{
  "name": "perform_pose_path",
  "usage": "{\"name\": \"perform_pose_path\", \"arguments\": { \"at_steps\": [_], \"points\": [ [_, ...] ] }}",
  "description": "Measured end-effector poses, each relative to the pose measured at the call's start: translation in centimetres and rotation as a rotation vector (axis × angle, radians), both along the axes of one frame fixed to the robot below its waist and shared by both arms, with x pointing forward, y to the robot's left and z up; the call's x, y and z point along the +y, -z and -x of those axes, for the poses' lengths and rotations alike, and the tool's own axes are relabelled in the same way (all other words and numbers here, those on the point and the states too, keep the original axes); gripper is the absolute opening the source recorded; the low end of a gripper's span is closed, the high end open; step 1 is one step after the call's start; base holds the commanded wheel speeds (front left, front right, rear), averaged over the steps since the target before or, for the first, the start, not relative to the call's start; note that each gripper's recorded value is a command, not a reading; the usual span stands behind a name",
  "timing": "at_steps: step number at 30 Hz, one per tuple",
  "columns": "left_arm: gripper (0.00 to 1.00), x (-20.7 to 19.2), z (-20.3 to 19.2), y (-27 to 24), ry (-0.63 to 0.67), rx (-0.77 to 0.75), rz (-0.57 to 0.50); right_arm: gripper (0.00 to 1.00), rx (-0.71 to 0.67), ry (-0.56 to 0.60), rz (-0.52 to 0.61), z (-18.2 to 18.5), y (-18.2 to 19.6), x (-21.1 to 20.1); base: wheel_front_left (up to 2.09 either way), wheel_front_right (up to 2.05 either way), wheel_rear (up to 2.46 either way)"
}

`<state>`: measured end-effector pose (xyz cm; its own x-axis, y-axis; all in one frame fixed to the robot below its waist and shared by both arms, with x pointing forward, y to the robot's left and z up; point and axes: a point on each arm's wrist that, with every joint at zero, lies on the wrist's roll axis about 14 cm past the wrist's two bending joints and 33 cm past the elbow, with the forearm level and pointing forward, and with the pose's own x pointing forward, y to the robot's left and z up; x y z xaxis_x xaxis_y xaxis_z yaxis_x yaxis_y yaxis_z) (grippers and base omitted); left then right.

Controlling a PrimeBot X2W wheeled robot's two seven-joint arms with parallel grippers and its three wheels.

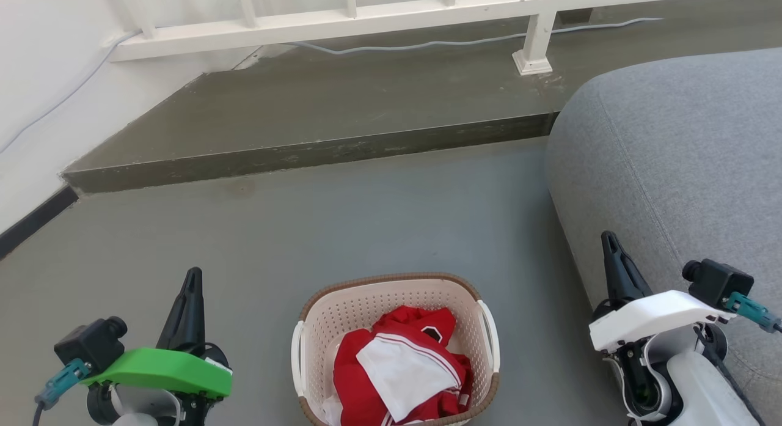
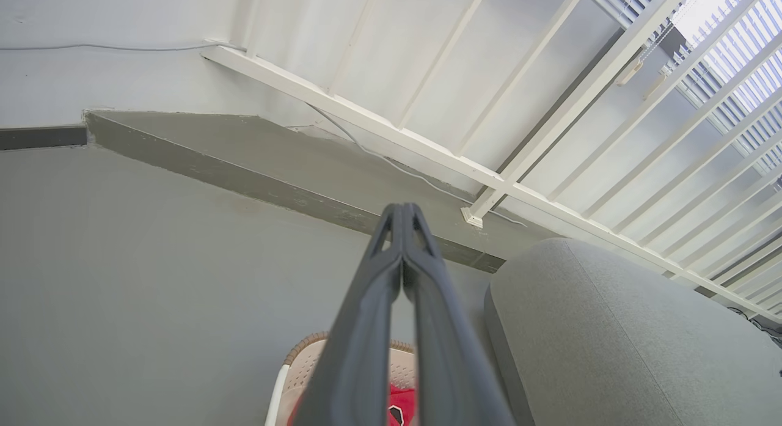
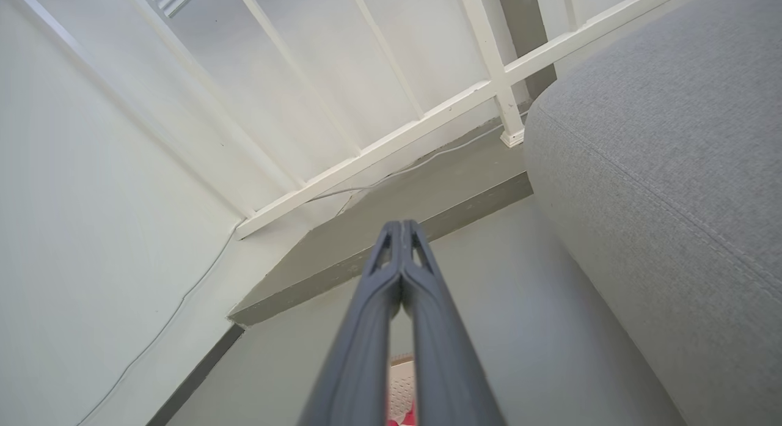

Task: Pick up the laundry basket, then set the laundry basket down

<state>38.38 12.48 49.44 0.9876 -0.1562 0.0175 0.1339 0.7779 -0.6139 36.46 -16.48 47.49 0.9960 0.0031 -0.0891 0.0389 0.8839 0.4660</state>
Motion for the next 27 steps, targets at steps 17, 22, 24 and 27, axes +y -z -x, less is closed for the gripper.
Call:
{"name": "perform_pose_path", "arguments": {
  "at_steps": [17, 22, 24, 27],
  "points": [
    [0.00, 1.7, 0.2, 1.0, -0.053, 0.086, 0.190, 0.00, 0.041, 0.045, -0.241, -0.3, 0.3, -1.1, 0.00, 0.00, 0.00],
    [0.00, 2.2, 0.2, 1.2, -0.069, 0.105, 0.243, 0.00, 0.053, 0.055, -0.309, -0.4, 0.4, -1.3, 0.00, 0.00, 0.00],
    [0.00, 2.3, 0.3, 1.3, -0.072, 0.112, 0.263, 0.00, 0.053, 0.055, -0.334, -0.4, 0.4, -1.4, 0.00, 0.00, 0.00],
    [0.00, 2.5, 0.3, 1.4, -0.077, 0.123, 0.297, 0.00, 0.056, 0.064, -0.375, -0.5, 0.5, -1.5, 0.00, 0.00, 0.00]
  ]
}}
